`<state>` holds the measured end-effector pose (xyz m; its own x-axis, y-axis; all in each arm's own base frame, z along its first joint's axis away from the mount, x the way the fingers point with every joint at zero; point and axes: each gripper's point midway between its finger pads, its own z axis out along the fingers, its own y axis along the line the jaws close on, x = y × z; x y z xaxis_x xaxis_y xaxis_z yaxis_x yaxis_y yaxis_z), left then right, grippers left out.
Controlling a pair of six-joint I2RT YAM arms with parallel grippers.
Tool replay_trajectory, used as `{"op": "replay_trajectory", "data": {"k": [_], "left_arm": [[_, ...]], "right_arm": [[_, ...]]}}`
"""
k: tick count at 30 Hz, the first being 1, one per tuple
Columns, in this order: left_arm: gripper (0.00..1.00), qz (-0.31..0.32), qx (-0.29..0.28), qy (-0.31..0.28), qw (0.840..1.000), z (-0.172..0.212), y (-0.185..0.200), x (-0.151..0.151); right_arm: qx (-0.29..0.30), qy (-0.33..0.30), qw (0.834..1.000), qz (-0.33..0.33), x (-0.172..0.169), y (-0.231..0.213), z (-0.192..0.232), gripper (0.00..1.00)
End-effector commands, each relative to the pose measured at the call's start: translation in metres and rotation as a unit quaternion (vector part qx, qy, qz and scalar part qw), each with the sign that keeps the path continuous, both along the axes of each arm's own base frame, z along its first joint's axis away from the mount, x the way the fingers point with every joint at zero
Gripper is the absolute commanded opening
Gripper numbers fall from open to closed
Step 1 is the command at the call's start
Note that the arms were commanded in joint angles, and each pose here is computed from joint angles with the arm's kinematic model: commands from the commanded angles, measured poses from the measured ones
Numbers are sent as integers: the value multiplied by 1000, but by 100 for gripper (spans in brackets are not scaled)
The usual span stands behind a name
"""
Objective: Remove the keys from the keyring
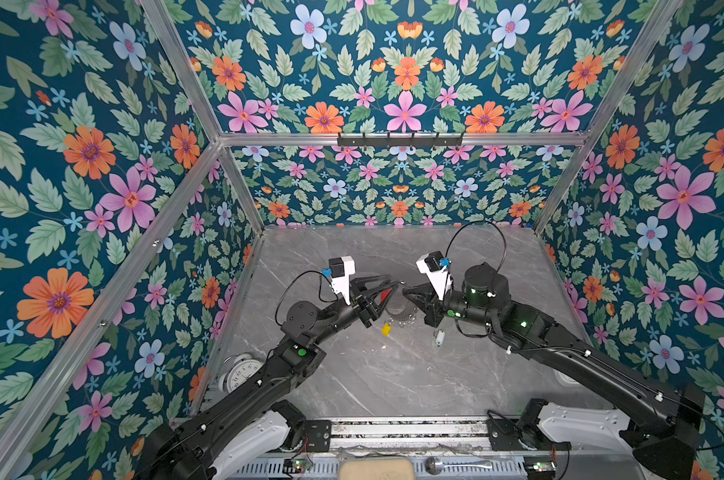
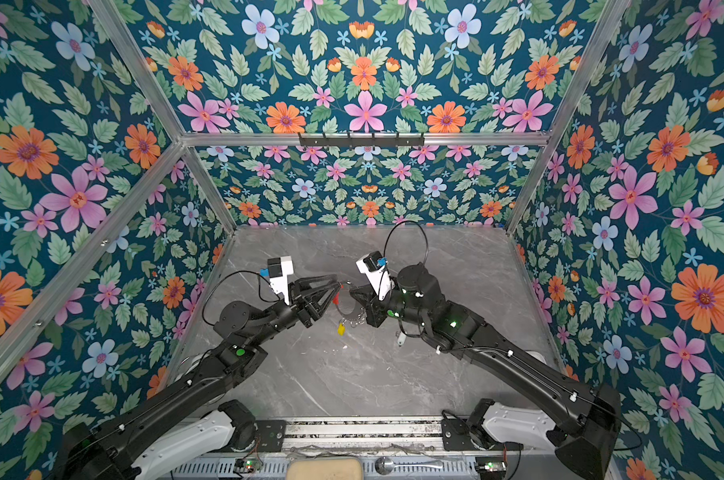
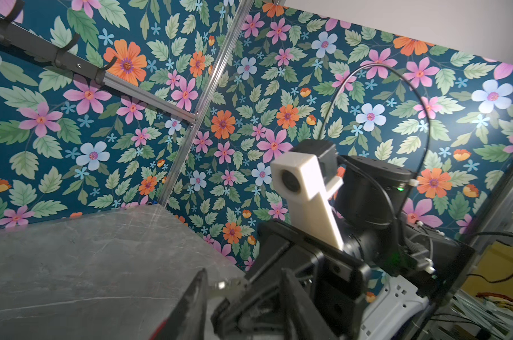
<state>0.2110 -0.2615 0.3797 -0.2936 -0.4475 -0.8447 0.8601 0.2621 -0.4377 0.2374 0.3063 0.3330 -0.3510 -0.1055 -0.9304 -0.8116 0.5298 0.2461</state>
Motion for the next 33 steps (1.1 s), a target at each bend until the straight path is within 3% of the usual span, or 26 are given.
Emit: {"op": "replay_trajectory", "data": {"k": [1, 8, 12, 18, 28, 33], "left_arm": [[50, -10, 13, -8, 1000, -2, 2, -7], [54, -86, 33, 34, 995, -20, -1, -13], [54, -134, 23, 46, 990, -18, -4, -16], [53, -198, 17, 41, 979, -12, -12, -28], [39, -261, 25, 50, 964, -15, -24, -42], [24, -265, 24, 49, 963, -15, -27, -45]], "right_arm": [[20, 30, 998, 52, -16, -10, 7, 0], [96, 54, 983, 149, -41, -39, 34, 0], [111, 63, 972, 197, -55, -40, 43, 0], [122, 67, 972, 192, -47, -36, 46, 0], [120, 66, 978, 160, -24, -30, 45, 0], [119, 69, 979, 149, -14, -27, 45, 0]]}}
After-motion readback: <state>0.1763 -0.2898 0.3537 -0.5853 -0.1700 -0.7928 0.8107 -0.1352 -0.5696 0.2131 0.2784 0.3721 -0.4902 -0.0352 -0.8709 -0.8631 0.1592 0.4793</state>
